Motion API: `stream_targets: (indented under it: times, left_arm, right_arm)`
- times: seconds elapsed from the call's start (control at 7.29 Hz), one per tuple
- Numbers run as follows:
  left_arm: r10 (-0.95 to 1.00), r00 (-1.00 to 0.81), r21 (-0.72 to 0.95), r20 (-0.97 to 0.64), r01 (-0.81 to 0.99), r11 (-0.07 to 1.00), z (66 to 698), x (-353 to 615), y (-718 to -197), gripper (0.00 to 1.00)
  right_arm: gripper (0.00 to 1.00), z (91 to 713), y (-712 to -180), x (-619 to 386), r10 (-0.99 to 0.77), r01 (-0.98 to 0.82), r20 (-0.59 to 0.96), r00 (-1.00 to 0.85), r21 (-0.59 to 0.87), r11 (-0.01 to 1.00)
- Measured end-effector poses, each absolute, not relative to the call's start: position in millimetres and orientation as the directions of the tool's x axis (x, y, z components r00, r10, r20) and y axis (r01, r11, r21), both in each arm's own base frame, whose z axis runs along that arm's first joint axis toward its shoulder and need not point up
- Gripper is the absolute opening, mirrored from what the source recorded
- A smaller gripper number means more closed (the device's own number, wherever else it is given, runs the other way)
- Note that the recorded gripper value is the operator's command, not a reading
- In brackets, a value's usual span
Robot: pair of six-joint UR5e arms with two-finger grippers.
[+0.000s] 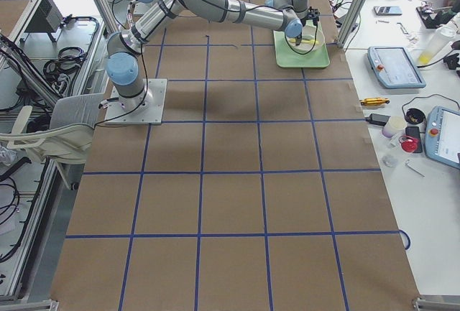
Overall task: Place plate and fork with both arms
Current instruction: 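Lift the fork with the right gripper and carry it beside the plate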
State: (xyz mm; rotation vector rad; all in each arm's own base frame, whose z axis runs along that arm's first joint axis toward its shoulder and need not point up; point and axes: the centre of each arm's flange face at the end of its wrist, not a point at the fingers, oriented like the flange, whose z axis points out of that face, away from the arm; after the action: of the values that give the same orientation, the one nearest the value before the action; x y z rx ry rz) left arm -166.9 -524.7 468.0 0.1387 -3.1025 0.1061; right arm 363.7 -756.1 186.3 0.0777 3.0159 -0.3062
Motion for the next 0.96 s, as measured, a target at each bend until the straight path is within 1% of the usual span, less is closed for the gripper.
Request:
stream_targets:
  times: [0.27,0.41,0.69,0.96]
  left_arm:
    - [-0.089,-0.995,-0.067,0.037,-0.091,0.994,467.7,-166.9,-525.0,1.0]
    - [-0.089,-0.995,-0.067,0.037,-0.091,0.994,467.8,-166.9,-525.1,1.0]
    - [-0.089,-0.995,-0.068,0.037,-0.092,0.993,467.8,-166.9,-525.1,1.0]
    - [-0.09,-0.995,-0.067,0.037,-0.092,0.993,467.3,-167.0,-525.4,1.0]
  right_arm:
    - [0.27,183.4,-757.0,362.9,0.04,0.059,-0.102,-0.994,-0.199,0.978]
    - [0.23,183.9,-757.4,362.3,0.038,0.056,-0.095,-0.995,-0.202,0.978]
    - [0.23,185.6,-757.3,361.8,0.031,0.049,-0.09,-0.995,-0.205,0.978]
    - [0.23,202.9,-756.0,359.0,-0.003,0.016,-0.084,-0.996,-0.218,0.976]
